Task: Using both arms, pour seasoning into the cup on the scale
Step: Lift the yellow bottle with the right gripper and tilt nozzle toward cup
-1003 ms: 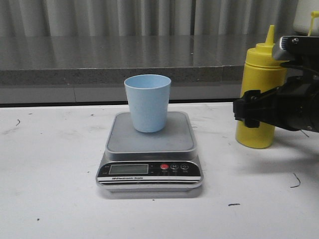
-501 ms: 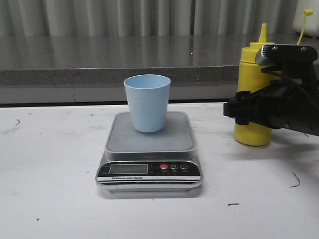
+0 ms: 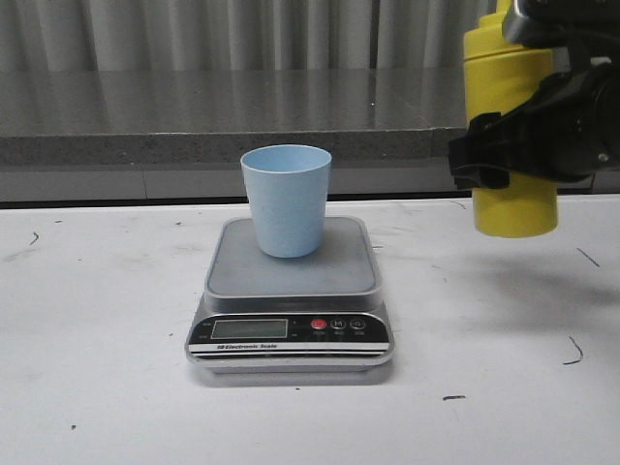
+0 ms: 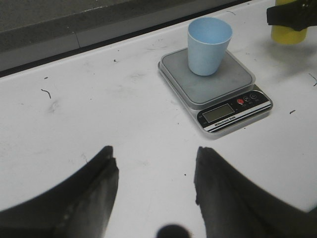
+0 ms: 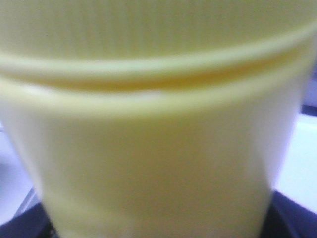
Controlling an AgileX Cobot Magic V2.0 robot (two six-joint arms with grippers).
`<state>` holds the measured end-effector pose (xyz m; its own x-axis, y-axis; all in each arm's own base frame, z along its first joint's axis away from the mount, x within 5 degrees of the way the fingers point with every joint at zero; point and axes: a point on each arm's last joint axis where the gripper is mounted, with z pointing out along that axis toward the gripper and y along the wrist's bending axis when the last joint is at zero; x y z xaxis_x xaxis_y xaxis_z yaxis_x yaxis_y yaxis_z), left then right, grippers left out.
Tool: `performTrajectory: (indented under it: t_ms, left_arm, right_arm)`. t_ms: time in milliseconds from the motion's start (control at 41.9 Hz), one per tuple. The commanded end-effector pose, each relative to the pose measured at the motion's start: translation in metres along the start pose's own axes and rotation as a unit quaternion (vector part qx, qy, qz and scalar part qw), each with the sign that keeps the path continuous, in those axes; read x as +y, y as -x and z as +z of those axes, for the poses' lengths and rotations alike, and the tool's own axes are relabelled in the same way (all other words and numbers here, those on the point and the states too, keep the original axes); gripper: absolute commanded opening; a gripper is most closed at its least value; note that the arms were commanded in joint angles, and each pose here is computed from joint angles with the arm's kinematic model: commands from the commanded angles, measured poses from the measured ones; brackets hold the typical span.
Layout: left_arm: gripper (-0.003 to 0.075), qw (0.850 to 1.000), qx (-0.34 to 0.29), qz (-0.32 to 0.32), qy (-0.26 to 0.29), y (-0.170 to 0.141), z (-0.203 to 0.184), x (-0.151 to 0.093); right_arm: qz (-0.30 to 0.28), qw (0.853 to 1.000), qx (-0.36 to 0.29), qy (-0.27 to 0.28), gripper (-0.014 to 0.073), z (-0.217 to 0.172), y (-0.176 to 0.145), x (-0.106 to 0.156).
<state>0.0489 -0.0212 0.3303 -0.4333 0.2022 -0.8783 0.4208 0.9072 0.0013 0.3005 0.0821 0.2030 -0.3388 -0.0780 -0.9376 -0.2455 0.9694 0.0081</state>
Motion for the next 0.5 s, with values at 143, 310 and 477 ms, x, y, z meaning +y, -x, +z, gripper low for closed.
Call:
performTrajectory:
  t_ms: [143,310,477]
  left_arm:
    - [0.0355,0.999,-0.045,-0.003,-0.007,0.013,-0.004,-0.001]
    - [0.0355,0.999,-0.045,-0.003,-0.007,0.013,-0.004,-0.001]
    - [0.0355,0.999,-0.045,-0.003,-0.007,0.013,-0.004,-0.001]
  right_arm:
    - [-0.120,0.993,-0.009,0.014,0.0315,-0.031,0.076,0.002]
    - [-0.204,0.978,0.052,0.013,0.0314,-0.034,0.106,0.010]
    - [-0.309,0.947,0.088,0.005,0.0314,-0.033,0.125,0.026]
